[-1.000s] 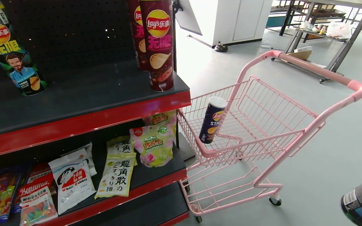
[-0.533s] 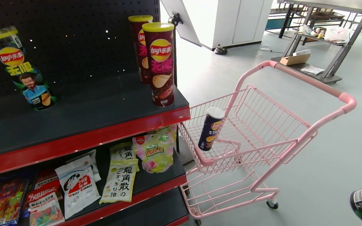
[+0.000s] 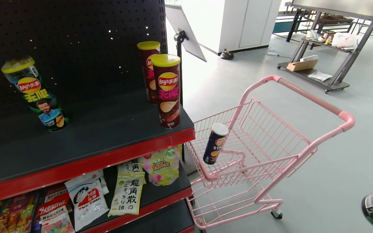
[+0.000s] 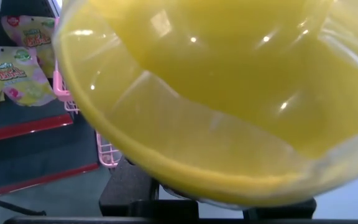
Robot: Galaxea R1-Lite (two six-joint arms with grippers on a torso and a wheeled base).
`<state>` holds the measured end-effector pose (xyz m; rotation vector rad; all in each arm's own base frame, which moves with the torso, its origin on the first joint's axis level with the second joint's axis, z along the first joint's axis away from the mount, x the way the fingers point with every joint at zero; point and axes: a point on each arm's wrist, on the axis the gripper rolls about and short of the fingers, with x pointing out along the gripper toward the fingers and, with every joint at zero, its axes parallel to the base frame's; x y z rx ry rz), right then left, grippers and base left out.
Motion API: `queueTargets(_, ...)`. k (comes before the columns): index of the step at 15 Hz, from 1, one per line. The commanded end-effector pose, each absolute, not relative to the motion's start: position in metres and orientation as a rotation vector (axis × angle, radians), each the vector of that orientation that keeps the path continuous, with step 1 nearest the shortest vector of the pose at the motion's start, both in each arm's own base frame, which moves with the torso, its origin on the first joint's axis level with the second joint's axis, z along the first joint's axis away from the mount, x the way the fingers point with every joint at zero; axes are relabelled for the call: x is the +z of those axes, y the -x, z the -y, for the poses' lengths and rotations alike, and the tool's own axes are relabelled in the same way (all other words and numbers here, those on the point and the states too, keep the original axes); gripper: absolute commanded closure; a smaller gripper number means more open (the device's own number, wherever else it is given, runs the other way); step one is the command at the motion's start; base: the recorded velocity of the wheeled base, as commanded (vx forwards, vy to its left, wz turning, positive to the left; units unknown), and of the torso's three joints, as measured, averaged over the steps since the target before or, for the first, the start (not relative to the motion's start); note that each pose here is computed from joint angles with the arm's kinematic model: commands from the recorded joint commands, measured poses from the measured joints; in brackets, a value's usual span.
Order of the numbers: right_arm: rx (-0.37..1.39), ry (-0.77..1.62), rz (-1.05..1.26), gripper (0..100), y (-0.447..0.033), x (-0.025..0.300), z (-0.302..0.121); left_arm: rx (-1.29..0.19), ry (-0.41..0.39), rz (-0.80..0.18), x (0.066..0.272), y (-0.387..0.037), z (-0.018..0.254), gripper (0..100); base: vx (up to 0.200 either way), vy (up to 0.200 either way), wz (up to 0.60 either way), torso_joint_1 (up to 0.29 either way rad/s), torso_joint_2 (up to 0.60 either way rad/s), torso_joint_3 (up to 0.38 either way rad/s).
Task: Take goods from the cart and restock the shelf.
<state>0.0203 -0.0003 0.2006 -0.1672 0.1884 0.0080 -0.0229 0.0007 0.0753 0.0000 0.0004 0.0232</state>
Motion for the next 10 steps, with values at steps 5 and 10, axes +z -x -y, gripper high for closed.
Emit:
queueTargets(5, 0.01, 0.181, -0.202, 100, -0.0223, 0.1986, 0.0002, 0.025, 0.0, -0.002, 0.0753, 0.0228, -0.0007, 0, 0.0, 0.0, 0.0, 0.16, -0.39, -0.234)
queueTargets(10, 0.008, 0.222, -0.201, 100, -0.0212, 0.1968, 0.0004, 0.025, 0.0, -0.002, 0.0753, 0.0228, -0.0007, 0, 0.0, 0.0, 0.48, 0.023, -0.05, -0.03)
